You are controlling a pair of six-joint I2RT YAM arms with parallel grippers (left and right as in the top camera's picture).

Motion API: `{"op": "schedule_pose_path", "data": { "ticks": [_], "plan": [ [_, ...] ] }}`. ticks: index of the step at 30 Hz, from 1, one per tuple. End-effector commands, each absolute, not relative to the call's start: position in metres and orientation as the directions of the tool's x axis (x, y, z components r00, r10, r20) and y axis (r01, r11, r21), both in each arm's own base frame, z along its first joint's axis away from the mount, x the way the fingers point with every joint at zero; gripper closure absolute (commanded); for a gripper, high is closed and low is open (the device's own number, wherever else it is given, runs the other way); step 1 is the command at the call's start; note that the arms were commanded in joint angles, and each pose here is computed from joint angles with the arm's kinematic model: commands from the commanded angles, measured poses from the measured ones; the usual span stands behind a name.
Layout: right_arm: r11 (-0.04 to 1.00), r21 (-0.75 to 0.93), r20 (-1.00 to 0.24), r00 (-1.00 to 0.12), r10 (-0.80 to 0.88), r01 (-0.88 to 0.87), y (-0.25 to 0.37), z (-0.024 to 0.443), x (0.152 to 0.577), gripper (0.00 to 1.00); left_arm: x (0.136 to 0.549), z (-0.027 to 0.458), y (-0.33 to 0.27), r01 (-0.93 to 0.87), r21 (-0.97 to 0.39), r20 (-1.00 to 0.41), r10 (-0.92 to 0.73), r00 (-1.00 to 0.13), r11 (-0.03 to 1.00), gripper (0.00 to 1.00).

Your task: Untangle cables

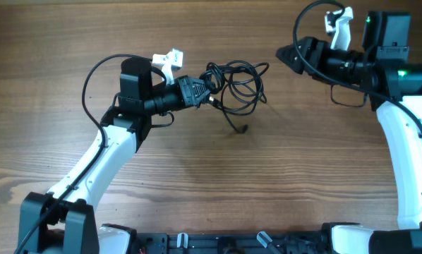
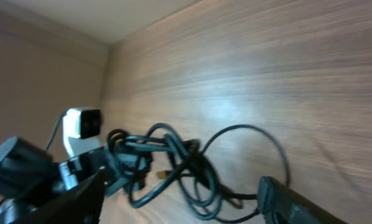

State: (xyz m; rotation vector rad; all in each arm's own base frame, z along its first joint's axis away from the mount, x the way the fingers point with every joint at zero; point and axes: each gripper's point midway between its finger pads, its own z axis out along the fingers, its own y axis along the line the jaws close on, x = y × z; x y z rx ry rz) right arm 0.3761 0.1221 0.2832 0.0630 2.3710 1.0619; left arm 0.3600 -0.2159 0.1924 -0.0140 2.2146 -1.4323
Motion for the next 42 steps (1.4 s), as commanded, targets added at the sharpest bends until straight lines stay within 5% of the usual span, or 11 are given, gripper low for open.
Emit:
{"op": "schedule_pose_path", "data": {
  "ticks": [1,10,18,25,28,36,39,41,42],
  "plan": [
    [0.618,0.769,-0.385,-0.889,0.249,-0.161,0.149,0.291,0.368,0.35,0.362,0.207,-0.214,0.313,-0.836,-0.461,-0.268,-0.846,0.452,0.96],
    [0.761,0.646,-0.233,-0.936,0.263,0.053,0.155,0.234,0.352,0.42,0.369,0.198,-0.207,0.265,-0.825,-0.453,-0.303,-0.838,0.500,0.96],
    [0.766,0.631,-0.093,-0.969,0.228,0.120,0.169,0.179,0.342,0.46,0.369,0.198,-0.206,0.262,-0.823,-0.454,-0.307,-0.836,0.504,0.96],
    [0.761,0.646,-0.159,-0.967,0.199,0.050,0.177,0.176,0.352,0.41,0.371,0.198,-0.205,0.199,-0.851,-0.398,-0.351,-0.848,0.486,0.96],
    [0.768,0.640,-0.184,-0.966,0.182,0.023,0.176,0.176,0.354,0.38,0.365,0.182,-0.202,0.264,-0.784,-0.472,-0.263,-0.841,0.562,0.96],
    [0.893,0.447,-0.224,-0.960,0.169,0.053,0.141,0.153,0.352,0.35,0.307,0.089,-0.167,0.042,-0.544,-0.282,-0.135,-0.950,0.838,0.94],
    [0.898,0.438,-0.222,-0.964,0.147,0.037,0.141,0.152,0.348,0.35,0.295,0.077,-0.159,0.011,-0.461,-0.253,-0.119,-0.960,0.888,0.68],
    [0.898,0.439,-0.225,-0.963,0.148,0.035,0.141,0.152,0.349,0.35,0.291,0.072,-0.154,-0.003,-0.428,-0.243,-0.118,-0.963,0.904,0.28],
    [0.898,0.439,-0.227,-0.963,0.148,0.034,0.141,0.152,0.350,0.35,0.290,0.071,-0.152,-0.008,-0.417,-0.241,-0.119,-0.963,0.909,0.18]
  ]
}}
